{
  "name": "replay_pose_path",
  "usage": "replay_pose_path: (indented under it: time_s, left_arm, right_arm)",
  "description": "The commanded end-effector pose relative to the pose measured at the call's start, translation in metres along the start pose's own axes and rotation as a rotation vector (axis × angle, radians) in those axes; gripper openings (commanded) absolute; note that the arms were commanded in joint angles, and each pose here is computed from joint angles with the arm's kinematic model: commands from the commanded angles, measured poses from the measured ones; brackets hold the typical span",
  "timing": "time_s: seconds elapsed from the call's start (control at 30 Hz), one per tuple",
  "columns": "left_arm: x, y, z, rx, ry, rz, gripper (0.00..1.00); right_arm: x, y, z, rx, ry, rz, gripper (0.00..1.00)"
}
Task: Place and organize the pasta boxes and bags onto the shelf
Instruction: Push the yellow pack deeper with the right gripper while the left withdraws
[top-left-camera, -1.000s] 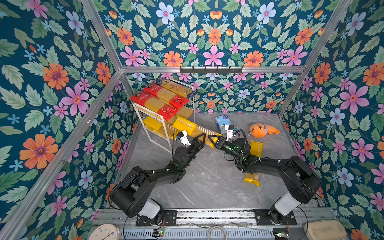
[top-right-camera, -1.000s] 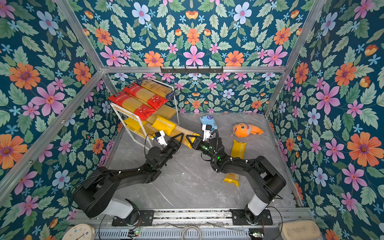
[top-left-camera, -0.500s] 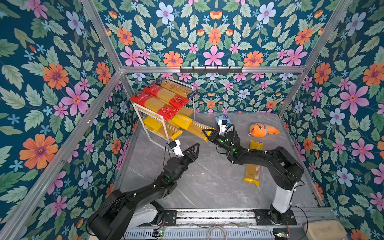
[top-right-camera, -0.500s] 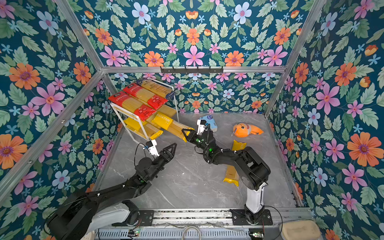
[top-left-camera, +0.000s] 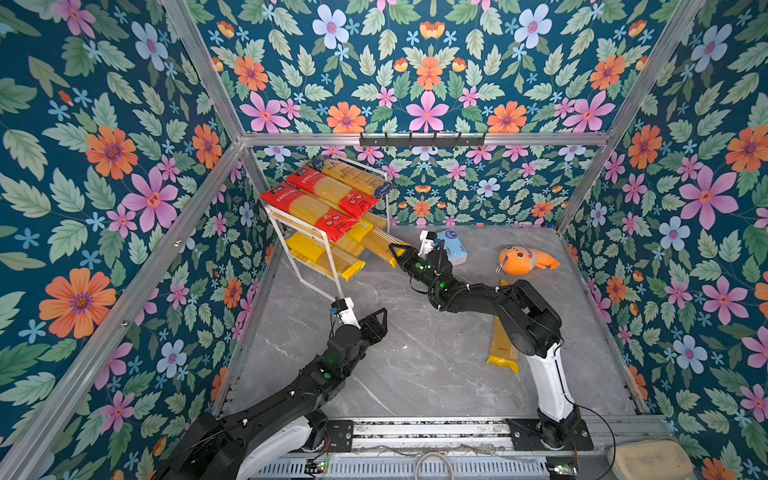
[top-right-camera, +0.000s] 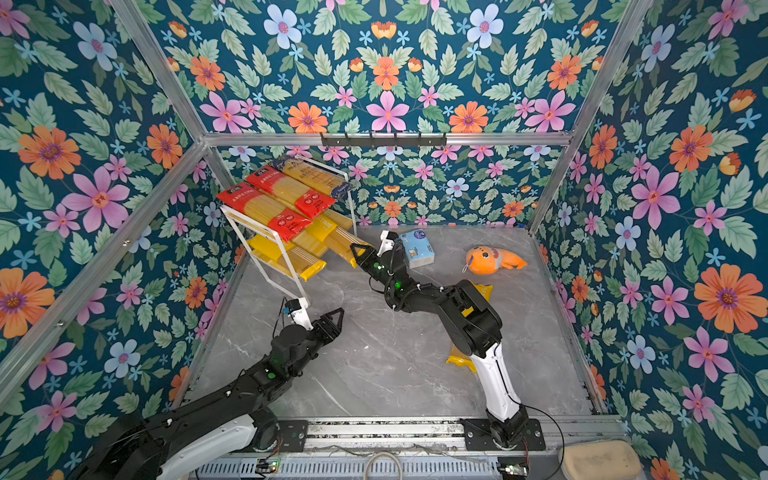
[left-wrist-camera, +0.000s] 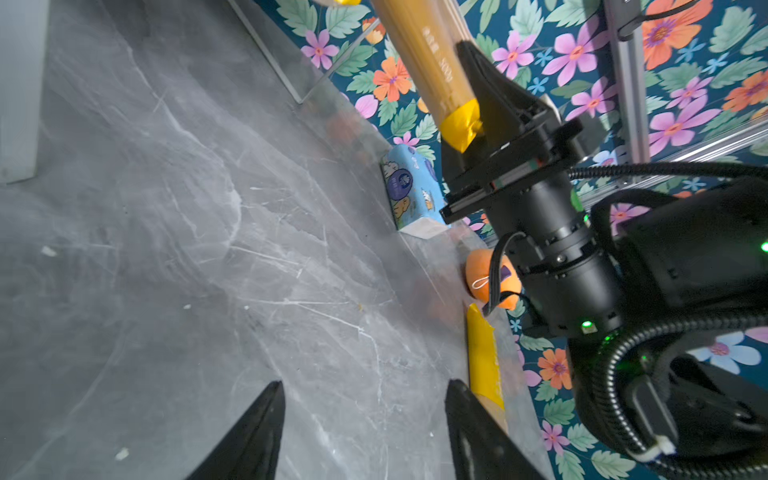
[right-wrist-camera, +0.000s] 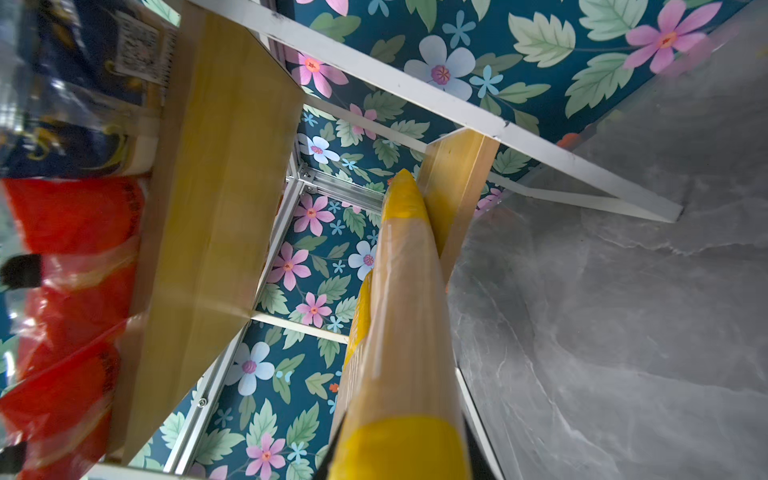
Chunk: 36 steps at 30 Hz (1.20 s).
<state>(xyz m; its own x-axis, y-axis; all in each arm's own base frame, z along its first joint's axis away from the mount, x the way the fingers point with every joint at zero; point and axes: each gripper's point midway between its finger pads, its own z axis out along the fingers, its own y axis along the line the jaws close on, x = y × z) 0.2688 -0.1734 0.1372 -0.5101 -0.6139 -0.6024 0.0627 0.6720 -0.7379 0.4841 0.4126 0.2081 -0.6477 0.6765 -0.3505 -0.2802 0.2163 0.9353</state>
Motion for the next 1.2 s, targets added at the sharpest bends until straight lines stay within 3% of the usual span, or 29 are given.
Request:
replay_pose_path:
  time_s: [0.0,0.13,0.43,0.7,0.8,1.0,1.17]
  left_arm:
    - [0.004,0.01,0.002,-0.044,0.014,0.029,0.64]
    - [0.008,0.01,0.006,-0.051,0.03,0.033,0.64]
    - [0.013,0.005,0.011,-0.039,0.045,0.037,0.64]
    - [0.016,0.003,0.016,-0.033,0.059,0.041,0.64]
    - [0.018,0.002,0.017,-0.029,0.066,0.041,0.64]
    - [0.02,0.001,0.017,-0.024,0.068,0.045,0.64]
    - [0.02,0.001,0.016,-0.026,0.066,0.047,0.64]
  right_arm:
    - [0.012,0.0,0.011,0.002,0.027,0.063,0.18]
    - [0.034,0.001,0.026,0.017,0.094,0.074,0.21]
    - [0.052,0.008,0.033,0.012,0.209,0.073,0.45]
    - [0.055,0.001,0.006,0.051,0.228,0.081,0.47]
    - [0.055,0.003,0.002,0.049,0.228,0.075,0.43]
    - [0.055,0.005,0.008,0.035,0.236,0.069,0.23]
    - [0.053,0.012,0.02,0.023,0.252,0.017,0.13]
